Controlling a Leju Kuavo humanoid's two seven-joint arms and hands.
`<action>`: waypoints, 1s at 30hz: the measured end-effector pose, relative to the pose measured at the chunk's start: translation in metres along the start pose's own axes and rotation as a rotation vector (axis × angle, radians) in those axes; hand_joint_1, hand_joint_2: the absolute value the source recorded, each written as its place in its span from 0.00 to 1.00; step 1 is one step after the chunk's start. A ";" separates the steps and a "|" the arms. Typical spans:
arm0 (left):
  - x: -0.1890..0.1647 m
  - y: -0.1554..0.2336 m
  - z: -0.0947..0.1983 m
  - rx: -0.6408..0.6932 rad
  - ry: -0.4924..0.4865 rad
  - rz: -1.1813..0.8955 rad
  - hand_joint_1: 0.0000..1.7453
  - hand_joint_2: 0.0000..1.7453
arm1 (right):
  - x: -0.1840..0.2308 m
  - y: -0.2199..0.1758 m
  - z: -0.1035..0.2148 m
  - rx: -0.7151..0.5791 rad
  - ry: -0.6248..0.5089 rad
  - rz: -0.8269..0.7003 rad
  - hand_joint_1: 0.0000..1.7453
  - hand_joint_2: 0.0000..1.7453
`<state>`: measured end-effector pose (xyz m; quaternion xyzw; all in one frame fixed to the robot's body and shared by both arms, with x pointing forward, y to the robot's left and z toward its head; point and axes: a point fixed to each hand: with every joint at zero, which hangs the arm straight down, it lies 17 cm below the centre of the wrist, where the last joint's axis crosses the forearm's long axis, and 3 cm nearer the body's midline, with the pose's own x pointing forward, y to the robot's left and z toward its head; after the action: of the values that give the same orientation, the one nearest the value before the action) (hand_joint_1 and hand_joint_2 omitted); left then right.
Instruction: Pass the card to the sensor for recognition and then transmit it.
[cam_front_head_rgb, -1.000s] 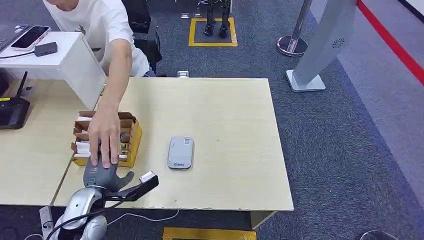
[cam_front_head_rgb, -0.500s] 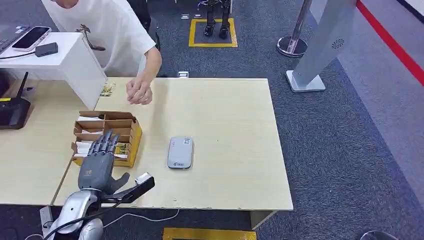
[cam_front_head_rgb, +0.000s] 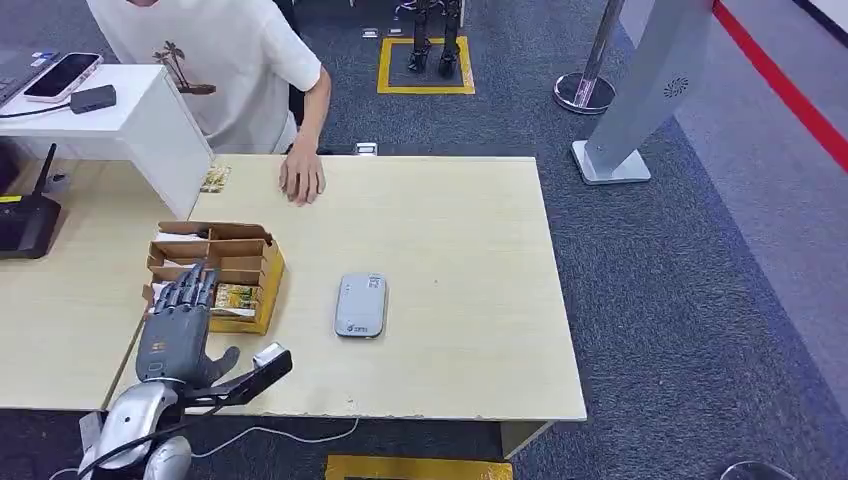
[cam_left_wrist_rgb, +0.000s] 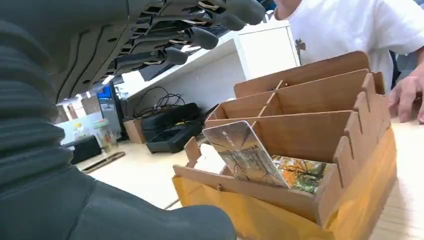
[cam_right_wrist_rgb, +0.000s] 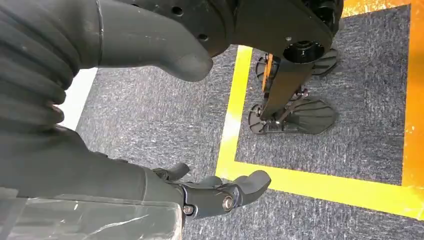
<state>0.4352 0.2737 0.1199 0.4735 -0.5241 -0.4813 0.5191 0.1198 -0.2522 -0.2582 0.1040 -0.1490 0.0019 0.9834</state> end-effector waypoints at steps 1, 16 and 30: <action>-0.001 0.000 0.000 0.000 0.002 0.000 0.00 1.00 | 0.000 0.000 0.000 0.000 0.000 -0.001 0.00 1.00; -0.015 0.001 -0.002 -0.005 0.030 -0.038 0.00 1.00 | -0.001 -0.003 0.000 -0.004 0.005 0.010 0.00 1.00; -0.030 0.003 -0.002 -0.004 0.059 -0.056 0.00 1.00 | -0.001 -0.004 0.001 -0.005 0.006 0.011 0.00 1.00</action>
<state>0.4375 0.3038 0.1203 0.5010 -0.4940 -0.4826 0.5216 0.1186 -0.2560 -0.2588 0.1005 -0.1465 0.0072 0.9841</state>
